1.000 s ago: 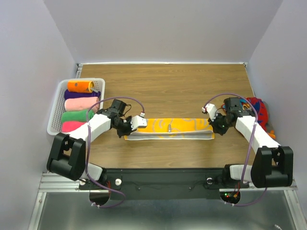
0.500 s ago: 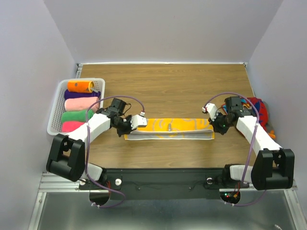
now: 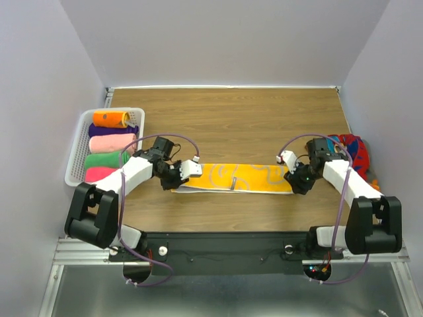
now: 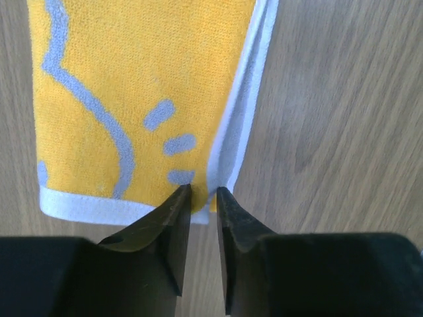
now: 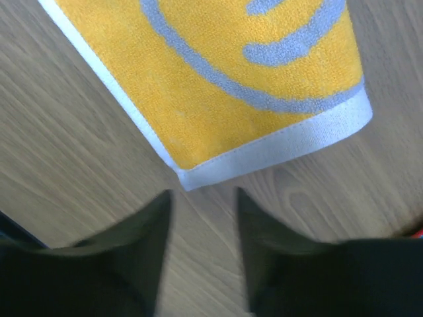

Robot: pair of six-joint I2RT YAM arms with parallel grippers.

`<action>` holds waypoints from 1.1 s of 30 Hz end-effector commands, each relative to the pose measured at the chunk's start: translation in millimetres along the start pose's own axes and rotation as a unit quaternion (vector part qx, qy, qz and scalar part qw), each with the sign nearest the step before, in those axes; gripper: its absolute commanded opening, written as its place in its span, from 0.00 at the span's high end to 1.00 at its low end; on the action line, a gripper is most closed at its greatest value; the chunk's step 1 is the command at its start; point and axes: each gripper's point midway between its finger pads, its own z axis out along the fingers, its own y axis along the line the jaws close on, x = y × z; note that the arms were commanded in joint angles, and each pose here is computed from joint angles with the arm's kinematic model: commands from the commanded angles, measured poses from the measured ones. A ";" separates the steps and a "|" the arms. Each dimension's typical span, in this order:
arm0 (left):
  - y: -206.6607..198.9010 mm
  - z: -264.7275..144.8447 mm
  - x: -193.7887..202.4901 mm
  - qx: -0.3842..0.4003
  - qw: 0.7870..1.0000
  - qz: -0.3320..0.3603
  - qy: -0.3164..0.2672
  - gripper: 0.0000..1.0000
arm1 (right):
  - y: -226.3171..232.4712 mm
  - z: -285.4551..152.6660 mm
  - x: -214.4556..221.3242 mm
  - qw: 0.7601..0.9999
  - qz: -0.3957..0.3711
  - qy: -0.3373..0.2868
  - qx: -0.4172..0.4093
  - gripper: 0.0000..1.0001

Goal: Roll the towels
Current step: Fold the towel

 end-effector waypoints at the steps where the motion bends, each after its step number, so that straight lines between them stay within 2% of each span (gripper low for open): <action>1: -8.6 -16.0 -7.4 0.002 1.000 0.015 -0.011 0.46 | -0.9 -25.9 -12.8 0.999 -0.023 -0.023 0.022 0.43; 2: -10.5 -18.8 -8.1 0.001 1.000 0.018 -0.013 0.45 | -0.7 -30.3 -16.2 0.999 -0.023 -0.029 0.024 0.40; 3: -15.0 -22.1 -8.5 0.005 1.000 0.020 -0.015 0.34 | -0.3 -35.2 -21.2 0.999 -0.022 -0.039 0.026 0.38; 6: -19.9 -33.7 -15.9 -0.005 0.999 0.032 -0.025 0.32 | -10.2 -55.4 -49.0 0.996 -0.019 -0.076 0.040 0.38; 8: -18.1 -37.9 -22.3 -0.011 0.999 0.018 -0.035 0.32 | -16.5 -53.6 -59.3 0.996 0.006 -0.081 0.027 0.39; 10: -8.7 -42.3 -34.0 -0.026 0.998 0.005 -0.051 0.34 | -23.0 -50.1 -70.4 0.996 0.024 -0.087 0.011 0.46; 11: -2.9 -40.3 -37.2 -0.033 0.998 -0.011 -0.055 0.39 | -28.3 -48.8 -75.9 0.996 0.031 -0.087 0.009 0.49; 13: 8.3 -39.8 -51.6 -0.042 0.995 -0.054 -0.075 0.44 | -42.5 -41.5 -85.9 0.995 0.051 -0.085 0.002 0.58; 14: 10.3 -32.1 -54.3 -0.034 0.992 -0.099 -0.077 0.46 | -52.3 -33.7 -89.7 0.995 0.060 -0.077 0.007 0.63; 16: 19.0 -21.2 -58.6 -0.028 0.986 -0.147 -0.074 0.46 | -60.1 -26.8 -93.7 0.996 0.063 -0.069 0.013 0.69; 18: 18.1 -14.4 -64.4 -0.009 0.981 -0.174 -0.081 0.46 | -60.3 -17.4 -95.4 0.996 0.067 -0.056 0.006 0.71; 19: 17.3 -11.2 -68.4 -0.006 0.973 -0.215 -0.084 0.46 | -61.9 -9.1 -91.5 0.997 0.070 -0.040 0.003 0.74; 25: 19.5 17.9 -74.7 0.005 0.965 -0.259 -0.046 0.50 | -40.8 30.4 -50.4 0.996 0.054 0.067 -0.010 0.85; 26: 20.3 29.8 -67.9 0.010 0.958 -0.284 -0.027 0.53 | -37.5 34.3 -45.2 0.996 0.049 0.079 -0.010 0.85; 29: 42.4 50.5 -58.8 -0.009 0.949 -0.314 0.005 0.55 | -23.9 41.0 -26.5 0.992 0.046 0.114 -0.017 0.88; 33: 82.8 68.0 -66.3 -0.043 0.946 -0.320 0.005 0.56 | 1.1 41.3 -14.4 0.988 0.030 0.143 -0.041 0.88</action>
